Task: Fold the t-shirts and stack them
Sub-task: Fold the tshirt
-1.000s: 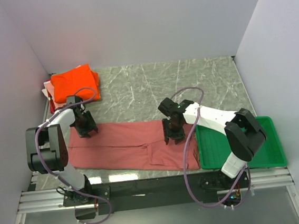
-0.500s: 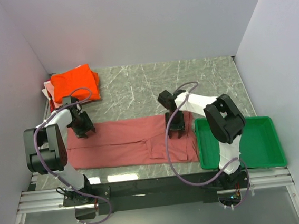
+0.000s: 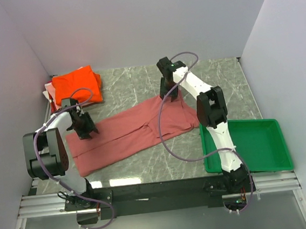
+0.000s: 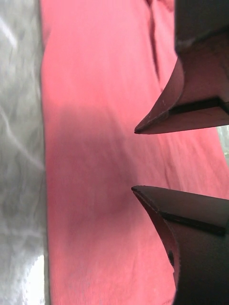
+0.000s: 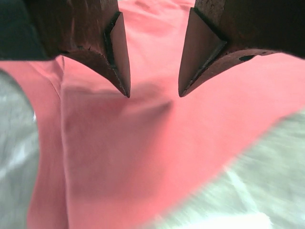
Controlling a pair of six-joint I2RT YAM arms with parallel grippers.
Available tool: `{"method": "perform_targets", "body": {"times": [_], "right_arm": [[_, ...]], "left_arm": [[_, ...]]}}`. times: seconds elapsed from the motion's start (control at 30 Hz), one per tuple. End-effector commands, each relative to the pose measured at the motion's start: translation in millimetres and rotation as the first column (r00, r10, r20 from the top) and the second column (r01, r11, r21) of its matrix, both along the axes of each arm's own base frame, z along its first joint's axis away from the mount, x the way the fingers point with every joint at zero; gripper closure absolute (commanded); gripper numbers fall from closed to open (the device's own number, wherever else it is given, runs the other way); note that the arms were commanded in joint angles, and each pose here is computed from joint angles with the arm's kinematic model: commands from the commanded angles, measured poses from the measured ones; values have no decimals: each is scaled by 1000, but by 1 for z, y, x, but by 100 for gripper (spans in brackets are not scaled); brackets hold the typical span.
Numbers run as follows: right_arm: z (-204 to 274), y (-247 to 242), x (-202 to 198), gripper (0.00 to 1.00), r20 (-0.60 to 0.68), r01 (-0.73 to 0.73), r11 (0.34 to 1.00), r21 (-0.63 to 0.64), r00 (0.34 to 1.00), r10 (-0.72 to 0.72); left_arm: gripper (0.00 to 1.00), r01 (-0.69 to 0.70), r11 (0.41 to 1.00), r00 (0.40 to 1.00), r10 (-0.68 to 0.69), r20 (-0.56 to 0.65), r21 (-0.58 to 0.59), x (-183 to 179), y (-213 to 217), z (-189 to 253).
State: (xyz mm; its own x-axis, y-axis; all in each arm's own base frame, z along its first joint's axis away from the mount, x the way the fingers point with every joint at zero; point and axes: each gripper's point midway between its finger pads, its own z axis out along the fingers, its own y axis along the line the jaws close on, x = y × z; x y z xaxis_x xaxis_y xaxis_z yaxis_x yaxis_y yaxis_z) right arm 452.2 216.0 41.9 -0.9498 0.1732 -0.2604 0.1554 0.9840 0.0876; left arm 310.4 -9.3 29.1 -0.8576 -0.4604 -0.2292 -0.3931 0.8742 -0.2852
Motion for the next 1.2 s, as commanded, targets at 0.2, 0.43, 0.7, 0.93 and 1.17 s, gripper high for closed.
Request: {"method": "perform_targets", "body": {"times": [0.2, 0.43, 0.7, 0.93, 1.17], "right_arm": [[85, 15, 8, 48, 231, -66, 989, 130, 972, 35], [82, -6, -51, 48, 158, -73, 993, 93, 986, 58], [35, -25, -116, 48, 61, -48, 993, 111, 997, 42], [-5, -35, -119, 49, -37, -23, 999, 38, 999, 24], [-31, -38, -98, 49, -103, 26, 1000, 12, 994, -25]], "left_arm": [[46, 126, 990, 976, -112, 189, -58, 8, -30, 38], [46, 112, 989, 983, -97, 153, -92, -2, -44, 26], [46, 45, 996, 997, -40, 72, -79, -14, -44, 2], [46, 46, 997, 999, -45, 23, -67, -31, -47, -15], [46, 67, 996, 996, -71, -59, -55, -46, -59, -27]]}}
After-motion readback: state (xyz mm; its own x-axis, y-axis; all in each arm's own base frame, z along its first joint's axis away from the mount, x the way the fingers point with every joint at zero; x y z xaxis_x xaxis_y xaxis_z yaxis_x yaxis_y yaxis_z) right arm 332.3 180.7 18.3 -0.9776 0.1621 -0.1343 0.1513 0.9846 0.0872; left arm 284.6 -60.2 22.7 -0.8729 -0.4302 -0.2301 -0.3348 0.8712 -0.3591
